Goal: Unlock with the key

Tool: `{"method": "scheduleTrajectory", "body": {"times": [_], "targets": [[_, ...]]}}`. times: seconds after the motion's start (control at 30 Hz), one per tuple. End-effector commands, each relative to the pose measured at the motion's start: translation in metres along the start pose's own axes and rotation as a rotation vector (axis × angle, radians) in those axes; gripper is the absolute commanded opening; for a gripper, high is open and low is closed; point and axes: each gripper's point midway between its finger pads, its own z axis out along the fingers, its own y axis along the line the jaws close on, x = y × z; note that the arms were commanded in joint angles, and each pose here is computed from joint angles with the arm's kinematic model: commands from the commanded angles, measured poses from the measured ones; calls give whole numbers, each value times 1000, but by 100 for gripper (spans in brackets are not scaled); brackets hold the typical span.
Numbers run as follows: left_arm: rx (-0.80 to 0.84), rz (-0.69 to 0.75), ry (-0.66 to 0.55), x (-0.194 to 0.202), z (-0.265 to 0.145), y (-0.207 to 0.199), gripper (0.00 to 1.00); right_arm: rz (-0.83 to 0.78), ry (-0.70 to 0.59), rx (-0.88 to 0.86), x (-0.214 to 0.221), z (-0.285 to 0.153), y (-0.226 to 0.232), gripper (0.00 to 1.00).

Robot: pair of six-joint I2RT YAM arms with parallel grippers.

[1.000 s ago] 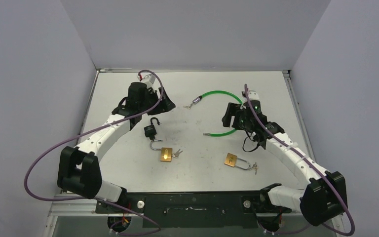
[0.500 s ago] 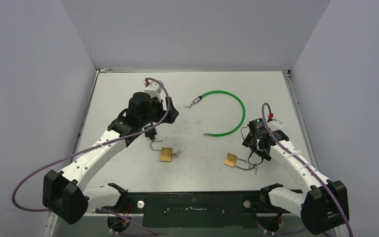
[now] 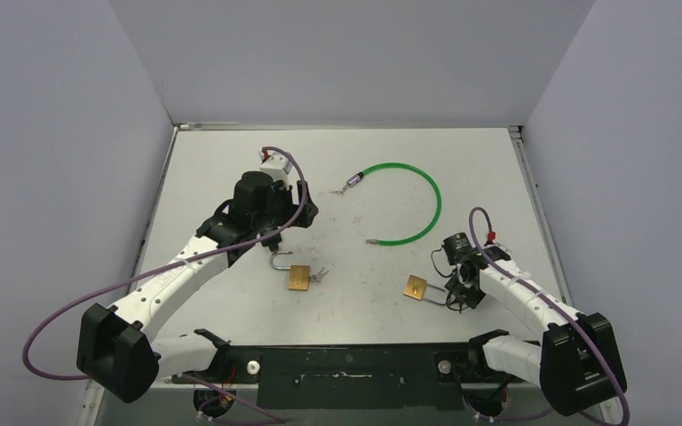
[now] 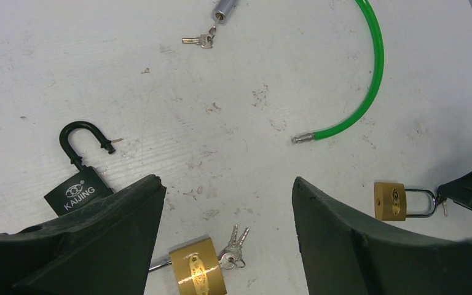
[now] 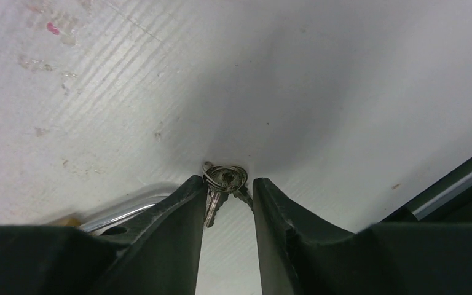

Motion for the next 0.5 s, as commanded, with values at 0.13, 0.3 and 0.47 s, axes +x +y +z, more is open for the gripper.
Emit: {"method": "scheduleTrajectory", "body": {"times": [0.13,0.3,0.47], "targets": [[23,-11,-73,-18,-5,-6,73,-3,-7,-35,4,16,11,28],[25,-13,-77,-19,-6,-7,73,-29,-28,-46,0,24,14,19],[25,-19,-76,-18,-5,-6,73,-37,-37,-50,-1,25,14,0]]}}
